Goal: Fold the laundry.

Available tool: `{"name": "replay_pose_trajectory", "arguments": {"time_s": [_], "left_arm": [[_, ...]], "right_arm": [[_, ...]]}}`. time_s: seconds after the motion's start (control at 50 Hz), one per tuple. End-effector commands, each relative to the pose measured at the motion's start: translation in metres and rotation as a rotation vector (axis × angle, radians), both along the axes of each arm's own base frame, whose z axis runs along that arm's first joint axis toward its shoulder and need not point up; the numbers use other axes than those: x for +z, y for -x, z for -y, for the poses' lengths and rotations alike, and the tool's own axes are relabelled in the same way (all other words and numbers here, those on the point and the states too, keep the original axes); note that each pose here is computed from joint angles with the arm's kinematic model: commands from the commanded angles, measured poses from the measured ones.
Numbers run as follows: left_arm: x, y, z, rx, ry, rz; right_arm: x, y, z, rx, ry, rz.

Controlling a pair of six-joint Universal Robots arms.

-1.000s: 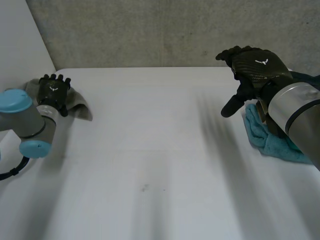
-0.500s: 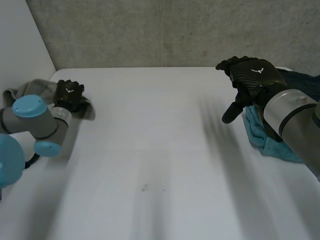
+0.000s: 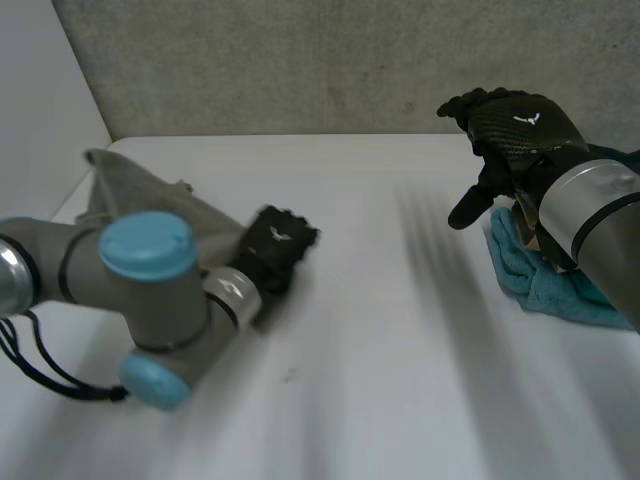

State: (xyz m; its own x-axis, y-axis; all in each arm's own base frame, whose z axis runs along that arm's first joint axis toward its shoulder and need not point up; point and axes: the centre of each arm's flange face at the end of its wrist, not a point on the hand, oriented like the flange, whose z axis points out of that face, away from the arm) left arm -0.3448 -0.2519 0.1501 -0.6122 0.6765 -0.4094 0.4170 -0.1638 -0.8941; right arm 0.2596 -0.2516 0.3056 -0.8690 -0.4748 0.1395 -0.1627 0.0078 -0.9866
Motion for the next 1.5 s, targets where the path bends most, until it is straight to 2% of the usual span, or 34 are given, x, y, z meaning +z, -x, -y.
{"name": "replay_pose_trajectory", "arguments": {"time_s": [0.02, 0.16, 0.3, 0.38, 0.42, 0.48, 0.62, 0.76, 0.92, 1.0, 1.28, 1.5], "left_arm": [[0.003, 0.039, -0.092, -0.152, -0.176, -0.054], [0.013, 0.045, -0.110, -0.183, -0.168, -0.059], [0.034, 0.016, -0.063, 0.014, -0.118, -0.087], [0.045, -0.007, -0.049, 0.083, -0.121, -0.090], [0.048, -0.017, -0.047, 0.109, -0.127, -0.093], [0.050, -0.025, -0.050, 0.125, -0.128, -0.094], [0.055, -0.046, -0.054, 0.165, -0.120, -0.108], [0.057, -0.049, -0.055, 0.170, -0.091, -0.132], [0.057, -0.050, -0.054, 0.174, -0.091, -0.132], [0.056, -0.051, -0.055, 0.174, -0.092, -0.131], [0.054, -0.051, -0.056, 0.175, -0.096, -0.127], [0.054, -0.051, -0.056, 0.175, -0.098, -0.127]], "right_arm": [[0.007, 0.001, -0.003, 0.003, 0.020, 0.007], [0.007, 0.004, 0.001, -0.007, 0.039, -0.021], [0.006, 0.020, 0.015, -0.056, 0.053, -0.088], [-0.009, 0.019, 0.014, -0.024, 0.034, -0.213], [-0.028, 0.018, 0.014, 0.008, 0.009, -0.330], [-0.056, 0.021, 0.015, 0.041, -0.021, -0.490], [-0.095, 0.040, 0.028, 0.044, 0.002, -0.713], [-0.129, 0.042, 0.052, 0.032, 0.092, -0.797], [-0.172, 0.063, 0.082, 0.021, 0.136, -0.930], [-0.183, 0.061, 0.085, 0.072, 0.176, -0.969], [-0.206, 0.064, 0.092, 0.126, 0.213, -1.076], [-0.212, 0.063, 0.087, 0.151, 0.207, -1.098]]}}
